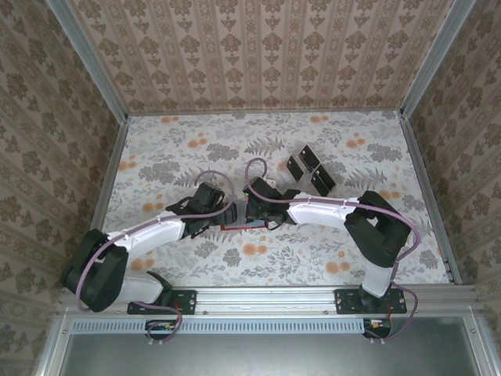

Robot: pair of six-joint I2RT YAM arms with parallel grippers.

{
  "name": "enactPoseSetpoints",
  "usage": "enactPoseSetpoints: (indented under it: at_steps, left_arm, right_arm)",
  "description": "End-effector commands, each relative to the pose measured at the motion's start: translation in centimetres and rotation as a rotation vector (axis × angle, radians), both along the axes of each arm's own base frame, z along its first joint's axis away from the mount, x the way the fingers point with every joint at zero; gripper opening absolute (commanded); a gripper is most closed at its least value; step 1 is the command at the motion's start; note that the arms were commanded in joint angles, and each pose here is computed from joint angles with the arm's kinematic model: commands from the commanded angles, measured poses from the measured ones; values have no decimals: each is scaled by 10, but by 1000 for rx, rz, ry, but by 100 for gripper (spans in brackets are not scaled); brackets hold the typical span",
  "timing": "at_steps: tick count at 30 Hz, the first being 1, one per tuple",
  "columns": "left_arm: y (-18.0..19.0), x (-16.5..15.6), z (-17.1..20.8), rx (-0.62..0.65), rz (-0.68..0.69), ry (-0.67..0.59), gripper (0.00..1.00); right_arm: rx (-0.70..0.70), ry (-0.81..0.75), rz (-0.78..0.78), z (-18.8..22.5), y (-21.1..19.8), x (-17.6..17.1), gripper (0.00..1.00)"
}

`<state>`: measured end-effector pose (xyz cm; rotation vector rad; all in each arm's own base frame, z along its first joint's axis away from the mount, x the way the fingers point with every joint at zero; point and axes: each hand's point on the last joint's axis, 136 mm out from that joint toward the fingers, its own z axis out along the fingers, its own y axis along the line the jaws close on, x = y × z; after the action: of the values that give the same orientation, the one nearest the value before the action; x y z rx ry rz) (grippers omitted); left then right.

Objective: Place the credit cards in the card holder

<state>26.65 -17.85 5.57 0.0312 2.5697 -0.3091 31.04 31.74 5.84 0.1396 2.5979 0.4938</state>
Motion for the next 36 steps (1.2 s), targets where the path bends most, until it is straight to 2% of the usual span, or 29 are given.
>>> enactPoseSetpoints:
  at_steps: [1, 11, 22, 36]
  left_arm:
    - [-12, 11, 5, -1, -30, -25, 100]
    - [6, -3, -28, 94, -3, 65, 100]
    - [36, -18, -49, 181, 60, 143, 100]
    - [52, -26, -48, 187, 126, 160, 100]
  right_arm:
    - [-29, 41, 14, -11, -10, -11, 0]
    - [7, 51, -7, -15, -10, -14, 0]
    - [33, 48, -20, -16, -11, -16, 0]
    - [77, 48, -9, -12, -11, -11, 0]
